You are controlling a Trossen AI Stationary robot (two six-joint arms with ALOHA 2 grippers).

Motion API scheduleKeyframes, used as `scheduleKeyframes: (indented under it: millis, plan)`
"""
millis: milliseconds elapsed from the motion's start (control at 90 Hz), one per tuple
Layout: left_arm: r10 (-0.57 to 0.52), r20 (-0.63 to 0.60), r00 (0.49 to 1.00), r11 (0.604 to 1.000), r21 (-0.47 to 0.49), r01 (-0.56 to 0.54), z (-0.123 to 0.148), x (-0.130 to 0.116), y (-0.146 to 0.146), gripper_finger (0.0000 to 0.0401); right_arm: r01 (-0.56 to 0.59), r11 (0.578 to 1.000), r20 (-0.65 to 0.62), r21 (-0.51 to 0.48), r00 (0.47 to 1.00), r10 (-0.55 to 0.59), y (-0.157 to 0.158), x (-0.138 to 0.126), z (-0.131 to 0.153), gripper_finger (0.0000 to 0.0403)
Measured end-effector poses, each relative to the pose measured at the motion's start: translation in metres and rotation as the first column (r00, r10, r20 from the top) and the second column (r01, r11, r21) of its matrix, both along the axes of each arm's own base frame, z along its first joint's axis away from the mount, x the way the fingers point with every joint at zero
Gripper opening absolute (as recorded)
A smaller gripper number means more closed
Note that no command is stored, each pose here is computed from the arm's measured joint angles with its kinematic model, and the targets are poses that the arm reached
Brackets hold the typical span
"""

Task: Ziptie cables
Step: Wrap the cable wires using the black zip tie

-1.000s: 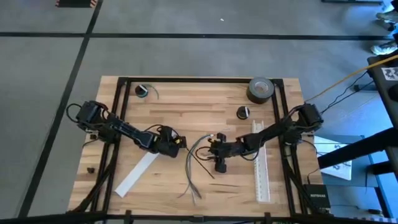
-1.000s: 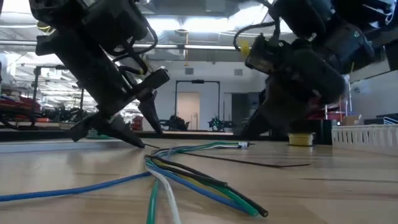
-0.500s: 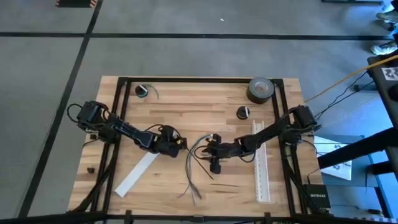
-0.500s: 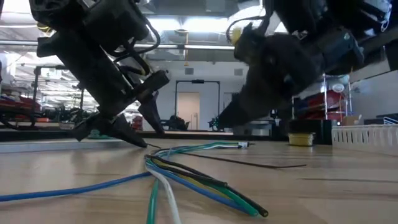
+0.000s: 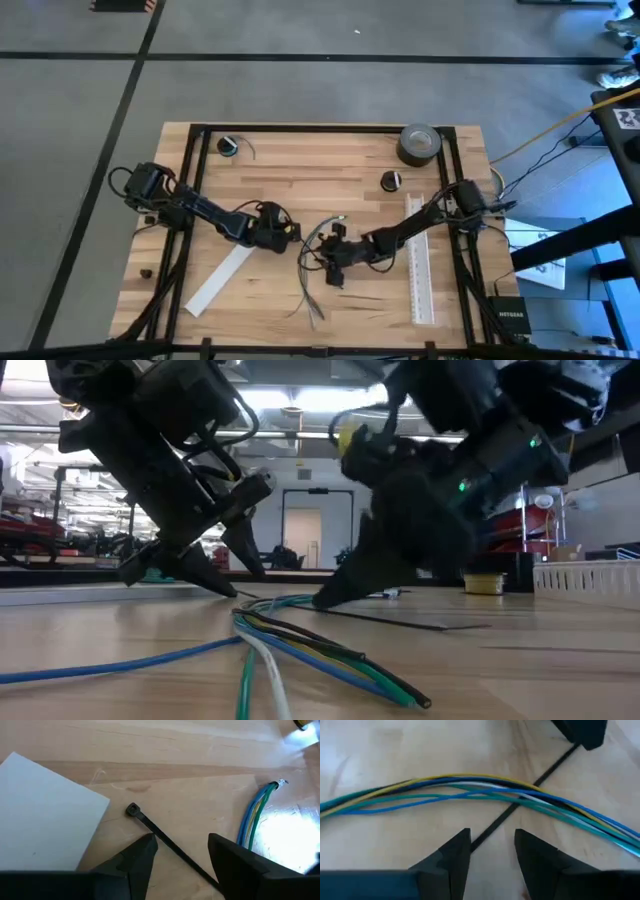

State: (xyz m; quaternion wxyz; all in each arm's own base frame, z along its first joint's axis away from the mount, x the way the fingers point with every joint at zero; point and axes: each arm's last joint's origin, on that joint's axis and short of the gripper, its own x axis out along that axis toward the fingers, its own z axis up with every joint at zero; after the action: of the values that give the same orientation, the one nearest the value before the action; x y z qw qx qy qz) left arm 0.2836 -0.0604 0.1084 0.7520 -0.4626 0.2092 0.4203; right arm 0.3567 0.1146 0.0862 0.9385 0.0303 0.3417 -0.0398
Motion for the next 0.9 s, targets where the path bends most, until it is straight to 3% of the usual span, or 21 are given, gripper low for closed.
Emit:
scheduleKeyframes:
  millis: [467,733,900]
  plan:
    - [0.046,0.031,0.998,0.997,-0.064,-0.044,-0.007,0.006,0.006,0.0165,-0.005,1.000,0.002,-0.029,1.000,0.005,0.001,0.004,-0.001,0.0143]
    - [0.017,0.018,1.000,0.998,-0.054,-0.016,-0.010,0.015,0.024,0.0117,-0.007,0.999,0.001,-0.031,1.000,0.007,0.001,0.004,-0.001,0.0143]
    - [-0.036,-0.020,0.999,0.999,-0.006,0.036,-0.009,0.021,0.027,0.0056,-0.007,0.999,0.000,-0.032,1.000,0.007,0.001,0.003,-0.001,0.0143]
